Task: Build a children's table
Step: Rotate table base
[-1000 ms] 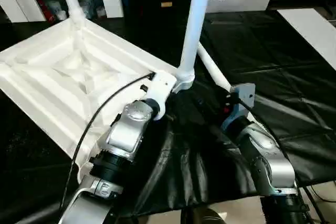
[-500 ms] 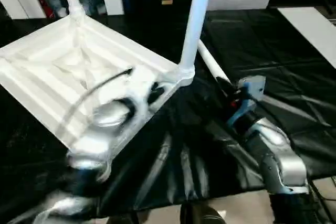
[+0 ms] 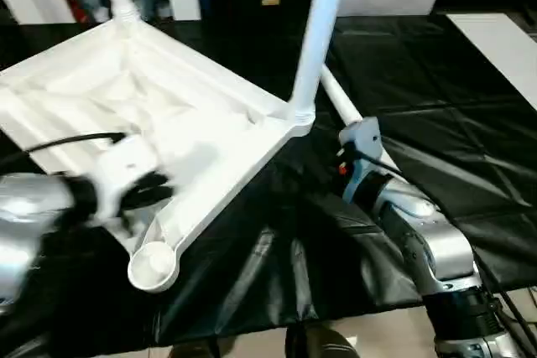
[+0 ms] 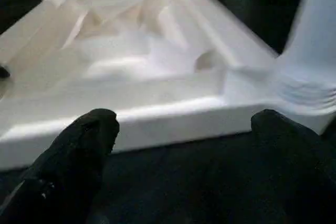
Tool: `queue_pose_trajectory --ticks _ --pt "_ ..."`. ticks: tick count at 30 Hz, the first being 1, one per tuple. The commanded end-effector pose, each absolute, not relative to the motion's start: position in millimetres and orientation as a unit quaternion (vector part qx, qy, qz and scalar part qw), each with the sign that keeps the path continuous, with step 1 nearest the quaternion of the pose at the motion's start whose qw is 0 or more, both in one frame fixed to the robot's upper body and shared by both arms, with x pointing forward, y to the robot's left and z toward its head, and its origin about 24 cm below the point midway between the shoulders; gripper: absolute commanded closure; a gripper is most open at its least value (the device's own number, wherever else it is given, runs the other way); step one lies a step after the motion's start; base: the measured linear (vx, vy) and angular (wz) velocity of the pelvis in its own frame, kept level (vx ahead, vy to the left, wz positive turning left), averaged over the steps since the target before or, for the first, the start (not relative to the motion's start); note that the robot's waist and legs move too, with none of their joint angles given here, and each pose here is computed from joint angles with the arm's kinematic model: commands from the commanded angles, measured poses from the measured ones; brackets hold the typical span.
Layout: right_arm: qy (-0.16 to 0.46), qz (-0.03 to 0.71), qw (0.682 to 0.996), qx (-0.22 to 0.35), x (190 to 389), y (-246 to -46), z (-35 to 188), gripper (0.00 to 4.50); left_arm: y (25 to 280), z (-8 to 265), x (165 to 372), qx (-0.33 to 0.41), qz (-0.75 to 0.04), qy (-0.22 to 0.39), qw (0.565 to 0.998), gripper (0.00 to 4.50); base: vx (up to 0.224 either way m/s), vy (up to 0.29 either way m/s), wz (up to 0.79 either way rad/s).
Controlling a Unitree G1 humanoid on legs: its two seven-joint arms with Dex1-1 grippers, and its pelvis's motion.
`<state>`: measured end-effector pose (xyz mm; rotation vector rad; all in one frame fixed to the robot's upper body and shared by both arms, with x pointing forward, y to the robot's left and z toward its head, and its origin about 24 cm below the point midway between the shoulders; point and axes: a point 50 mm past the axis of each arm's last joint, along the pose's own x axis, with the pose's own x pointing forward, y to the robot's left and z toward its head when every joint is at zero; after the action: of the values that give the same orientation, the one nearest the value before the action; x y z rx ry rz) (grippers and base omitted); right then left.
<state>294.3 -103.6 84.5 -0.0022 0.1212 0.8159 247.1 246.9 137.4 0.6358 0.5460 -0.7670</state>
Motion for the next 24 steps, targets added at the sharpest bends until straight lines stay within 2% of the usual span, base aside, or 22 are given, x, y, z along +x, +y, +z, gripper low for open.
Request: queue_pose_trajectory --ticks 1,4,6,11,15,20,24 --pt "0.086 0.405 0.910 -0.010 290.5 -101.5 75.5 0.00 252.3 144.9 246.6 0.311 -0.353 0.263 0.842 3.89 0.000 0.000 0.00" --pt "0.111 0.405 0.907 -0.028 287.4 -99.4 65.8 0.00 263.2 148.7 251.2 0.342 -0.319 0.272 0.841 4.02 0.000 0.000 0.00" --pt "0.127 0.402 0.906 -0.038 285.2 -97.9 59.6 0.00 267.7 146.8 253.7 0.361 -0.301 0.285 0.835 4.37 0.000 0.000 0.00" --pt "0.140 0.393 0.908 -0.040 285.1 -94.7 53.9 0.00 269.9 137.8 252.3 0.369 -0.299 0.313 0.823 4.46 0.000 0.000 0.00" --pt "0.135 0.385 0.912 -0.033 293.0 -79.6 50.8 0.00 270.2 118.1 242.0 0.373 -0.323 0.371 0.787 4.46 0.000 0.000 0.00" --pt "0.141 0.383 0.912 -0.033 301.1 -68.0 47.8 0.00 263.0 114.5 238.5 0.357 -0.351 0.378 0.779 4.46 0.000 0.000 0.00" --pt "0.134 0.388 0.911 -0.037 308.0 -57.4 49.3 0.00 264.9 125.7 245.7 0.367 -0.333 0.344 0.798 4.46 0.000 0.000 0.00"
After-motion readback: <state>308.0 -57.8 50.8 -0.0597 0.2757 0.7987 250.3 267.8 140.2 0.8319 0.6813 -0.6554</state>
